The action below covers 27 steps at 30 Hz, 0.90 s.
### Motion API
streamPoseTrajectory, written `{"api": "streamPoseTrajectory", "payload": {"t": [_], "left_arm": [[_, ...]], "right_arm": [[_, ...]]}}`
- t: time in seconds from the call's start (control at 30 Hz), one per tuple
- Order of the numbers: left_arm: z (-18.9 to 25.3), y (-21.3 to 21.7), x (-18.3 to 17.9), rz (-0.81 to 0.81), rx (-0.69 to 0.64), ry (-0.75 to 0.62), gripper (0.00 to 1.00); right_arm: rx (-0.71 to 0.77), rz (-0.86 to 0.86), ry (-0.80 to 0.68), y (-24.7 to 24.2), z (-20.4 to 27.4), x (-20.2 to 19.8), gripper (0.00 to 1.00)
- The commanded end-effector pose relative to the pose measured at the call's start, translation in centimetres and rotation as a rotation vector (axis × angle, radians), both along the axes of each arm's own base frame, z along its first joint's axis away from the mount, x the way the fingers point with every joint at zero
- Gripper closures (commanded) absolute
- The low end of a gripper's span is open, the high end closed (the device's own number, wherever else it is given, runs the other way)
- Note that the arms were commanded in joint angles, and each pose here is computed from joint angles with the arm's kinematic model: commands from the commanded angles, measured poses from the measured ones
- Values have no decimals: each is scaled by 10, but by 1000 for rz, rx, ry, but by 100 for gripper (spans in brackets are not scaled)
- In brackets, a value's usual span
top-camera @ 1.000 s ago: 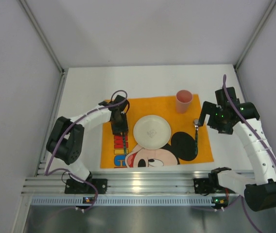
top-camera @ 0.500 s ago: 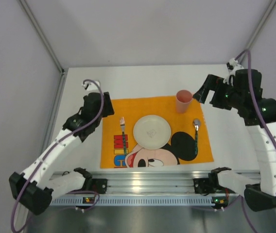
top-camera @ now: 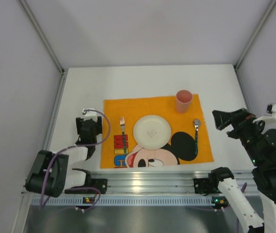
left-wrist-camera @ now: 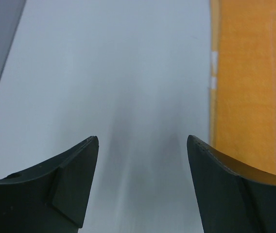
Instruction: Set the dinner table for one person
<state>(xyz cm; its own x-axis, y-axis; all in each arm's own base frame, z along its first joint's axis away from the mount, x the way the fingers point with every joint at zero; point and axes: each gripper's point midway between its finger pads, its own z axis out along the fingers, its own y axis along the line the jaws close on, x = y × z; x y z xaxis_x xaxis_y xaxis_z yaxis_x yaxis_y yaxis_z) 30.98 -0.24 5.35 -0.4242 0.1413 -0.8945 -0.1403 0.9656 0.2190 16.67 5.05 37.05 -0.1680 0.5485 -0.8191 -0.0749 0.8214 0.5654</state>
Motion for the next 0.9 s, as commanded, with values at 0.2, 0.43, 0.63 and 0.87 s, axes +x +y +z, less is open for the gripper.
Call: {"api": "streamPoseTrajectory", "payload": {"t": [0.2,0.43,0.63,0.87], "left_arm": [[37,16,94,4,-200,-193,24],[29,11,83,-54,-217,-281,20],[30,10,82,-59,-216,-285,2],[29,11,82,-58,-215,-284,2]], "right_arm": [[-23,41,140,13,-20,25,0],[-20,83,166,23,-39,38,0],[-110,115,203,27,-92,62,0],[-164,110,237,29,-165,92,0]]}}
